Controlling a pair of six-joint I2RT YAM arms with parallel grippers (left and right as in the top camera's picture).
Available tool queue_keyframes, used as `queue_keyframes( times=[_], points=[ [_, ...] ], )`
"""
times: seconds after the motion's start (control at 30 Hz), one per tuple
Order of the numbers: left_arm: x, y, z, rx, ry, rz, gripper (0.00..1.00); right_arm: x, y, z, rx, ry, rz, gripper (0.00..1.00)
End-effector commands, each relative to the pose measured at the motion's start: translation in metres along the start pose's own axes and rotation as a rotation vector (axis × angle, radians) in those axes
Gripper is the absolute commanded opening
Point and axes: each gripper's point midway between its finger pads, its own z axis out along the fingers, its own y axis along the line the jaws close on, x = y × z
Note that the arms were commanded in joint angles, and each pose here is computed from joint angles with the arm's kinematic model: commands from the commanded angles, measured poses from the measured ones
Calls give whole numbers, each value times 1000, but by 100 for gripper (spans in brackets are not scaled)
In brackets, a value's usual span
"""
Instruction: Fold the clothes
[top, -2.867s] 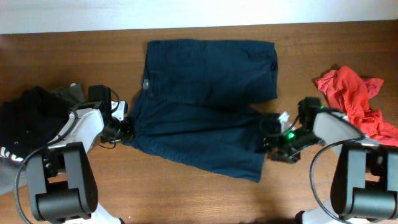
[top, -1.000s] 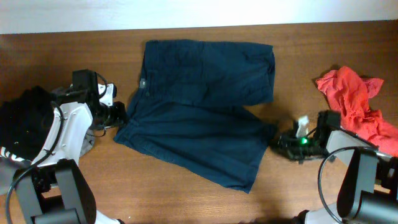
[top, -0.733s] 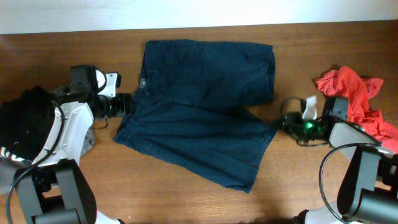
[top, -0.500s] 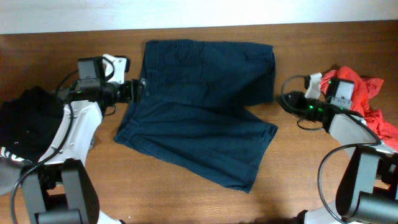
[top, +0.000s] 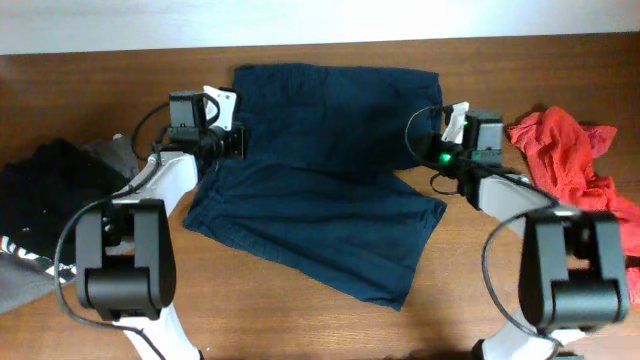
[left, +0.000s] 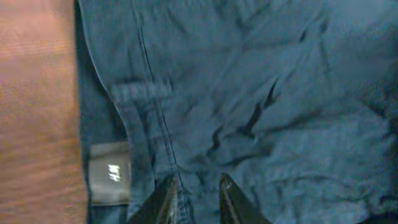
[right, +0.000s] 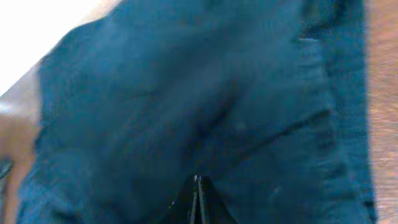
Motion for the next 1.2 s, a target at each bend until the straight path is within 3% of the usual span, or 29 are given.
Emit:
queue_keyframes(
  times=[0.0, 0.2, 0.4, 0.63, 0.77, 0.93, 1.07, 1.17],
  points=[
    [20, 4, 14, 12, 54, -38, 21, -3, -25, 14, 102, -46, 68, 4],
    [40, 5, 15, 5, 127, -64, 21, 18, -58, 28, 203, -6, 95, 4],
    [89, 18, 3, -104, 329, -115, 9, 47, -89, 15, 368, 105, 47, 4],
    [145, 52, -34, -348, 570, -246, 2, 67, -95, -32, 517, 225, 54, 4],
    [161, 61, -49, -370, 633, -293, 1, 63, -97, -76, 648, 232, 17, 4],
    [147, 62, -54, -364, 600, -267, 6, 37, -60, -93, 524, 163, -81, 4],
    [98, 57, -55, -351, 480, -216, 11, 0, -5, -82, 259, 31, -141, 14],
    [62, 53, -53, -332, 375, -191, 16, -15, 14, -71, 148, -27, -130, 32]
  ],
)
